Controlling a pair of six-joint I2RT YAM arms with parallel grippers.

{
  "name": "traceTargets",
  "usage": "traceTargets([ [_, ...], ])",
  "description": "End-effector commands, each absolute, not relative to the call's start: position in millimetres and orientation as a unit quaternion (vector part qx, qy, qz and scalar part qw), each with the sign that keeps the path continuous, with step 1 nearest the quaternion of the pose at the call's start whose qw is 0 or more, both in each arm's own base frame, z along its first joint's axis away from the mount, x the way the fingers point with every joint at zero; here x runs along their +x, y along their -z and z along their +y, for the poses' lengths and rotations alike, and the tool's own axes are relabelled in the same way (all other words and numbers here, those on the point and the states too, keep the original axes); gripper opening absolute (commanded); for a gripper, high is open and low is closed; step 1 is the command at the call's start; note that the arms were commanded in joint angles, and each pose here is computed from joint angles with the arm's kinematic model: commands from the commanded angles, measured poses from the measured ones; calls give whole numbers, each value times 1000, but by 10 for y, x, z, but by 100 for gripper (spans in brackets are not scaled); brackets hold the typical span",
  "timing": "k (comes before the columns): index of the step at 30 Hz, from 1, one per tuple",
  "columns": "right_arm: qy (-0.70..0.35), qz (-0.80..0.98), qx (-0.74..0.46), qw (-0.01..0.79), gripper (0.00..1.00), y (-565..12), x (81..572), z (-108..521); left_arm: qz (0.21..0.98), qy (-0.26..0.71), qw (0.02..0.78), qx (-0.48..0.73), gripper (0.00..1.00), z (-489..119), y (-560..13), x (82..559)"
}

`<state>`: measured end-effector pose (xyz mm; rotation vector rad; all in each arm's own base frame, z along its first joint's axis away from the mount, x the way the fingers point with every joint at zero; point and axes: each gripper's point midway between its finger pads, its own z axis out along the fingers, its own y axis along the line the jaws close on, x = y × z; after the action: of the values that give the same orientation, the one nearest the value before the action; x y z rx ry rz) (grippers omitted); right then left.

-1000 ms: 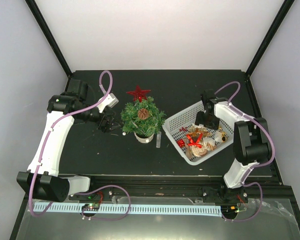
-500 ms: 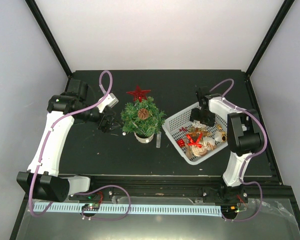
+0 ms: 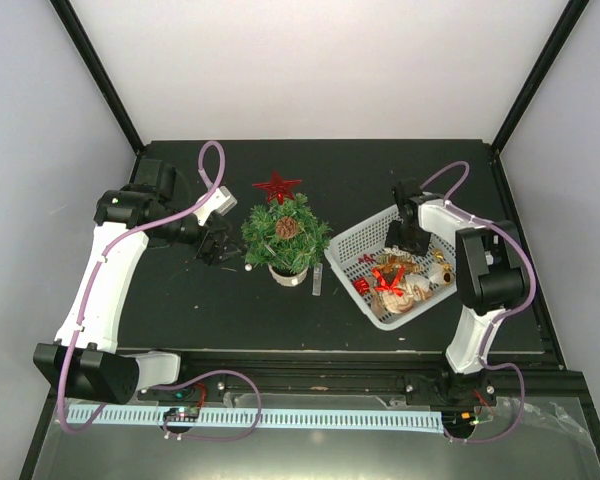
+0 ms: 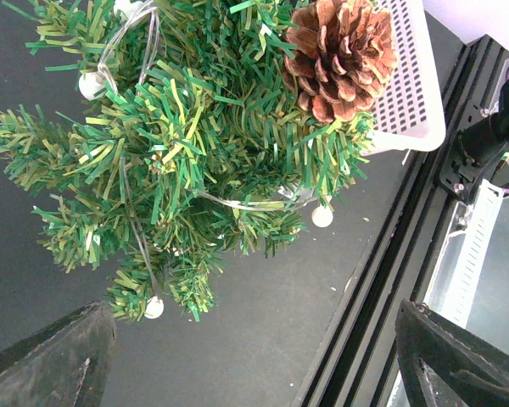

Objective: Decorate the small christmas tree

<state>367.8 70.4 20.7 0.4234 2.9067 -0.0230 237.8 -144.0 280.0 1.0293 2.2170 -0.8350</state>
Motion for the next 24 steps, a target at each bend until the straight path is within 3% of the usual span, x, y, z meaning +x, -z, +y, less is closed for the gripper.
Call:
traceTargets([
  [1, 31, 987, 148, 49, 59, -24, 3323, 623, 818, 313, 291, 386, 90, -1449, -2908, 2414],
  [8, 31, 987, 149, 51, 45, -25, 3277, 613, 817, 315, 292, 385, 90, -1454, -2910, 2408],
  [11, 32, 987, 150, 58, 43, -64, 3293, 601, 817, 314, 291, 385, 90, -1453, -2906, 2393],
  [13, 31, 987, 147, 59, 48, -70, 3299, 604, 817, 314, 292, 385, 90, -1449, -2909, 2391],
  [15, 34, 987, 148, 56, 64, -61, 3289, 597, 817, 313, 293, 386, 90, -1450, -2913, 2389],
  [17, 23, 987, 146, 55, 73, -41, 3294, 634, 817, 313, 293, 386, 90, -1450, -2914, 2389],
  [24, -4, 987, 149, 64, 78, -69, 3323, 718, 817, 312, 293, 385, 90, -1446, -2921, 2384],
])
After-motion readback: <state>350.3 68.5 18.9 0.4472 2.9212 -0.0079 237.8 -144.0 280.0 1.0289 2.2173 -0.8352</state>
